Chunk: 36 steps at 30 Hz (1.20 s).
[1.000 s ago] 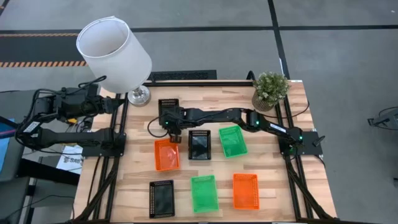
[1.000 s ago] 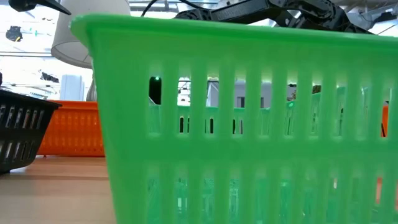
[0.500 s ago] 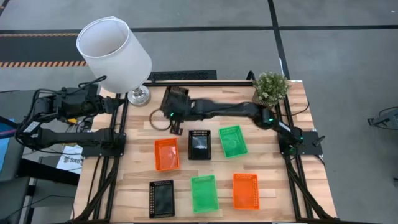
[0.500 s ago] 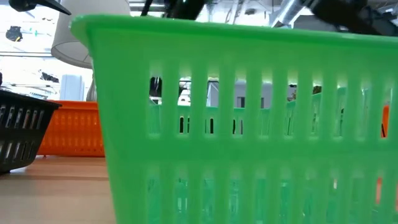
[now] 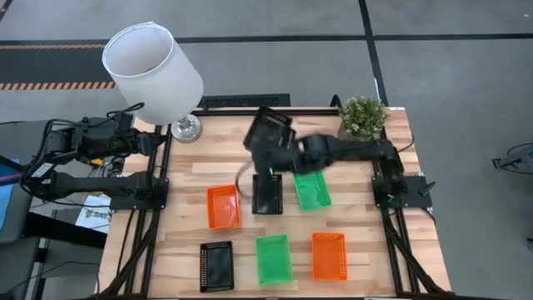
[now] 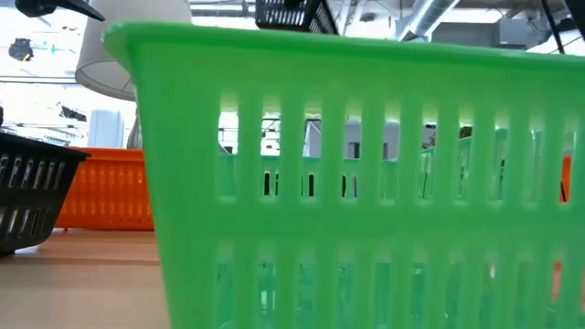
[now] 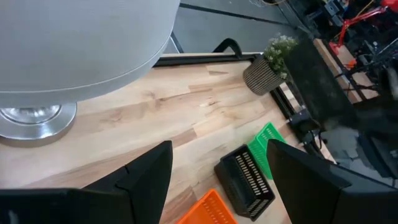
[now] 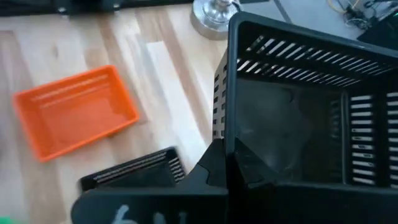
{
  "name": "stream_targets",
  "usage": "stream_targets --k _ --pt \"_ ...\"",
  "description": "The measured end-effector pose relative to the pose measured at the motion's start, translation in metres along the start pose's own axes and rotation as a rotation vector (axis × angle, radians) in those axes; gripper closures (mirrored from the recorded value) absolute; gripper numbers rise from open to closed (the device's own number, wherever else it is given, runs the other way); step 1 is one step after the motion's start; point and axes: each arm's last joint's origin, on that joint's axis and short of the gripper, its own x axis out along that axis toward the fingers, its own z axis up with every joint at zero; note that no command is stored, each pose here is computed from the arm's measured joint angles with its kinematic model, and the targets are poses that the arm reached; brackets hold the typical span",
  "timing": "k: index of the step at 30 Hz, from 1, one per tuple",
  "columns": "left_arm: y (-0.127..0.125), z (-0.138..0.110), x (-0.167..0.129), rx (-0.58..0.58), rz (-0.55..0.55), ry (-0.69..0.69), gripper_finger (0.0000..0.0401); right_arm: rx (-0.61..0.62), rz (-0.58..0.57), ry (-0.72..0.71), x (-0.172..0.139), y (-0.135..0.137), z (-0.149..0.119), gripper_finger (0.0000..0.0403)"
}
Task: Stack baskets by color
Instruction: Stack the top left black bin on the middle black bin
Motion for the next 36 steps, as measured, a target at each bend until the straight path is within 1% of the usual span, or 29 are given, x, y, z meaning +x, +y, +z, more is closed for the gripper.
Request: stream_targets --k 3,6,8,12,16,21,26,31,33,34,36 --pt "0.0 0.0 0.0 0.0 0.0 0.0 0.015 -0.015 -0.009 0.042 -0.015 0.028 -0.018 0.04" --pt "0.0 0.0 0.0 0.005 0.0 0.0 0.015 -0.048 -0.037 0.065 -0.012 0.062 -0.036 0.04" --pt "0.0 0.0 0.0 0.012 0.0 -0.001 0.015 -0.083 -0.052 0.098 -0.003 0.084 -0.05 0.04" --pt "0.0 0.0 0.0 0.013 0.005 -0.007 0.015 -0.143 -0.072 0.137 0.019 0.119 -0.073 0.04" --pt "0.0 0.0 0.0 0.013 0.008 -0.01 0.015 -0.242 -0.112 0.172 0.045 0.146 -0.094 0.0399" --pt "0.0 0.0 0.0 0.013 0.009 -0.012 0.015 -0.348 -0.132 0.241 0.075 0.163 -0.111 0.0399" --pt "0.0 0.0 0.0 0.013 0.013 -0.016 0.015 -0.427 -0.087 0.252 0.092 0.175 -0.116 0.0399" --pt "0.0 0.0 0.0 0.013 0.012 -0.016 0.015 -0.432 -0.081 0.261 0.095 0.172 -0.115 0.0399" --pt "0.0 0.0 0.0 0.013 0.012 -0.016 0.015 -0.453 -0.079 0.271 0.092 0.17 -0.114 0.0399" --pt "0.0 0.0 0.0 0.013 0.013 -0.017 0.015 -0.471 -0.064 0.278 0.088 0.167 -0.113 0.0399" --pt "0.0 0.0 0.0 0.009 0.013 -0.016 0.015 -0.487 -0.015 0.292 0.071 0.157 -0.106 0.0399"
